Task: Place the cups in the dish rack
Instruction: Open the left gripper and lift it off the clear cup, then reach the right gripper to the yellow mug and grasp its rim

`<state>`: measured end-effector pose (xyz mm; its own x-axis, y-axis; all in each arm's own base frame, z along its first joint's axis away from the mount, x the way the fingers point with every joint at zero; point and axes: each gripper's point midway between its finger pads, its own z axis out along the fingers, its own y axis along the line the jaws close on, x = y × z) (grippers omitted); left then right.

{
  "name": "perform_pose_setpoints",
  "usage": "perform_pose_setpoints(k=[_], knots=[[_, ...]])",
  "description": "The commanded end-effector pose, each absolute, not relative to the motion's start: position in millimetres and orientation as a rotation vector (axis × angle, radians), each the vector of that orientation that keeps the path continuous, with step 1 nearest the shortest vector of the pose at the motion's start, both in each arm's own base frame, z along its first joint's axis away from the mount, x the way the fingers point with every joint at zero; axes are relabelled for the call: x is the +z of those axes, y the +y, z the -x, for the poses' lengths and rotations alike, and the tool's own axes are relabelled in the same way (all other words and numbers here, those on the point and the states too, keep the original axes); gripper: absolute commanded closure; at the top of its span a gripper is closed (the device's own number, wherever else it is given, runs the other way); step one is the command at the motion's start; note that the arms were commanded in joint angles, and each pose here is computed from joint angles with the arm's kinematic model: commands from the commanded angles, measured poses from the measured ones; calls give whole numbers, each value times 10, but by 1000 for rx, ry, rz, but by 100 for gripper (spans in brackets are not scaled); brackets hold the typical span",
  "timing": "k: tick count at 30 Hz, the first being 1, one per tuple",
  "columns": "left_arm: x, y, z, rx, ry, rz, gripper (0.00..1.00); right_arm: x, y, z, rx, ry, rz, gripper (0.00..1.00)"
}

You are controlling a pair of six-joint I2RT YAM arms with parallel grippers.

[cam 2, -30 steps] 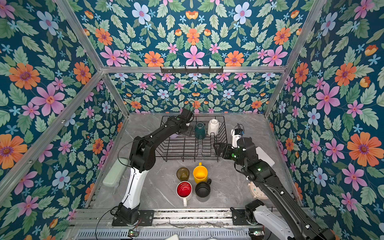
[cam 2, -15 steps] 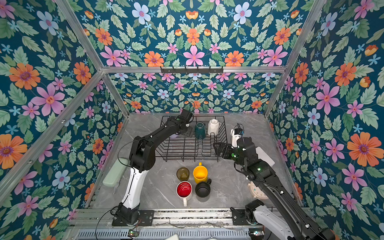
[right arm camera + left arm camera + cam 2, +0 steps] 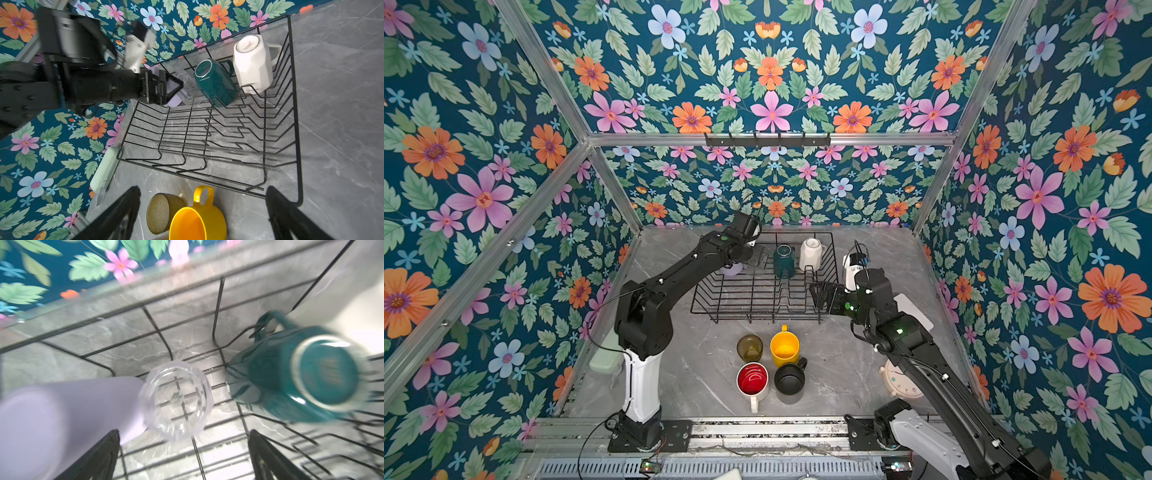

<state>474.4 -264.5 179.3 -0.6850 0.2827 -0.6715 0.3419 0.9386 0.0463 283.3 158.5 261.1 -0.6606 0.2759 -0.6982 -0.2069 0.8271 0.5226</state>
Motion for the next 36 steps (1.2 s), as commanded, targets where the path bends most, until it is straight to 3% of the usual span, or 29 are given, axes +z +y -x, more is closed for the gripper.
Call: perform_pose_setpoints(k=[1, 12, 16, 26, 36], knots=[[2336, -2613, -4782, -179, 2188, -324, 2, 2455, 1584, -2772, 703, 2253, -16, 8], [3240, -2279, -4213, -404, 1795, -156, 0, 1959, 1907, -2497, 621, 2474, 225, 20], [3352, -2087, -4026, -427, 1722, -81, 0, 1754, 2017, -2391, 618, 2554, 282, 32], [3440, -1678, -3685, -406, 1646, 41, 0, 1356, 2198, -2365, 473, 2645, 355, 48], [3382, -1462, -3545, -380, 1624, 109, 0, 995, 2337, -2396, 346, 2706, 447, 55]])
